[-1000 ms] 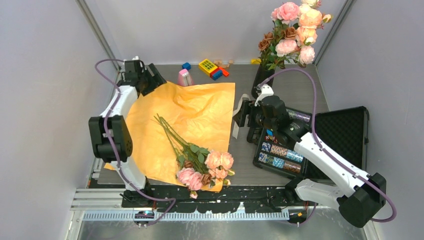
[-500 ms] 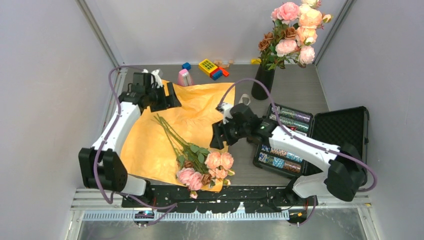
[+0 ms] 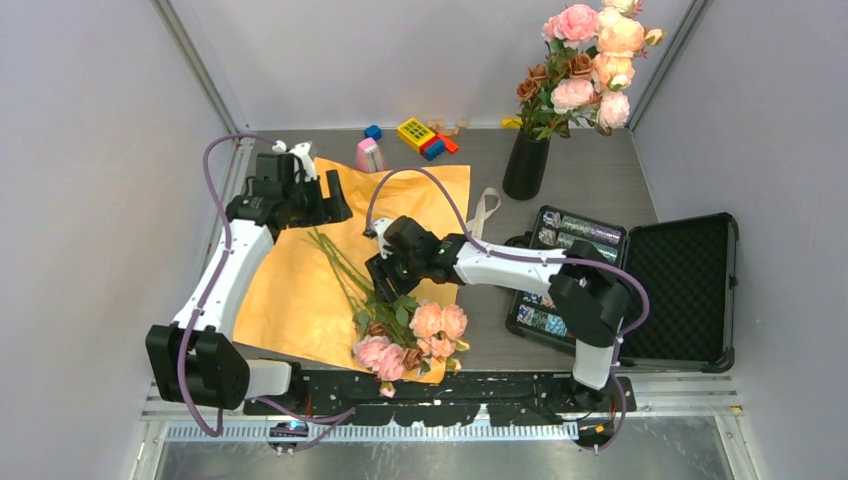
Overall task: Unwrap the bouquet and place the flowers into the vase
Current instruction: Pick up the fake flower from the wrapping paper.
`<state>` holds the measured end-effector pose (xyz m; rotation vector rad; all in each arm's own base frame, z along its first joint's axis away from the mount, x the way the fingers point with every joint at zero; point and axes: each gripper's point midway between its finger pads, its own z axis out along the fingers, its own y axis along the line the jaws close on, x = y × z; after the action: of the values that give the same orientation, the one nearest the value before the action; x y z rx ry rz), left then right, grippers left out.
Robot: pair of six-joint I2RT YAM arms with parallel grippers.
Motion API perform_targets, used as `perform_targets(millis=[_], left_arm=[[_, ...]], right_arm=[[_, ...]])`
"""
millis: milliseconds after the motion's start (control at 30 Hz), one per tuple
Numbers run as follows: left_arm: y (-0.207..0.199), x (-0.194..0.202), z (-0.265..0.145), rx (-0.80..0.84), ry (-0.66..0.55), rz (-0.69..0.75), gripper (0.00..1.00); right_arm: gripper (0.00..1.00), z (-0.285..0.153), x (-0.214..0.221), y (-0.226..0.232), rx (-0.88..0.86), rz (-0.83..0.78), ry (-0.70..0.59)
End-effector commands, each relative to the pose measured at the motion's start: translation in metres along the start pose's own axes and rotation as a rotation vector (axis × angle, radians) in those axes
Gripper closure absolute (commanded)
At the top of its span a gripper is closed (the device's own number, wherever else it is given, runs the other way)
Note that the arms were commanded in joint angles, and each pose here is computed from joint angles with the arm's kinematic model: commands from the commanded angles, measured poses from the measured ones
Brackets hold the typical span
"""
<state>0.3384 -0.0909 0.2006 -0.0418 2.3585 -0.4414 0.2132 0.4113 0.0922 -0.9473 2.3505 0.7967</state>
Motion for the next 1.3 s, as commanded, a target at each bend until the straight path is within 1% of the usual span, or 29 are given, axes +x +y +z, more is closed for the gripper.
perform_targets(millis=[0,67,167,300,667,833,933,1100,1167,1267], left_arm=[[-0.001,-0.011,-0.016,-0.008,-0.064,0.029,0.16],[-0.003,-0.012,-0.016,0.000,-0.068,0.028,0.16],[-0.003,-0.011,-0.017,0.004,-0.068,0.025,0.16],[-0.005,-0.011,-0.016,0.015,-0.063,0.023,0.16],[-0.005,-0.010,-0.016,0.016,-0.063,0.026,0.16],[-0.003,-0.010,-0.017,0.004,-0.064,0.028,0.16],[0.004,-0.013,-0.022,-0.040,-0.080,0.038,0.17],[0.006,-0.019,-0.032,-0.053,-0.143,0.062,0.18],[0.005,-0.019,-0.031,-0.047,-0.142,0.064,0.18],[0.002,-0.017,-0.029,-0.030,-0.130,0.067,0.18]], right_arm=[[0.41,0.011,-0.041,0.003,0.017,-0.053,-0.101],[0.44,0.017,-0.042,0.000,0.027,-0.060,-0.097],[0.53,0.023,-0.043,-0.002,0.037,-0.065,-0.086],[0.58,0.031,-0.041,-0.004,0.037,-0.067,-0.071],[0.67,0.046,-0.032,-0.007,0.033,-0.060,-0.036],[0.69,0.051,-0.030,-0.007,0.030,-0.056,-0.025],[0.76,0.051,-0.031,-0.006,0.021,-0.054,-0.030],[0.97,0.043,-0.040,-0.003,0.023,-0.065,-0.054],[0.99,0.035,-0.043,-0.003,0.036,-0.072,-0.059],[1.00,0.019,-0.050,-0.004,0.062,-0.095,-0.074]])
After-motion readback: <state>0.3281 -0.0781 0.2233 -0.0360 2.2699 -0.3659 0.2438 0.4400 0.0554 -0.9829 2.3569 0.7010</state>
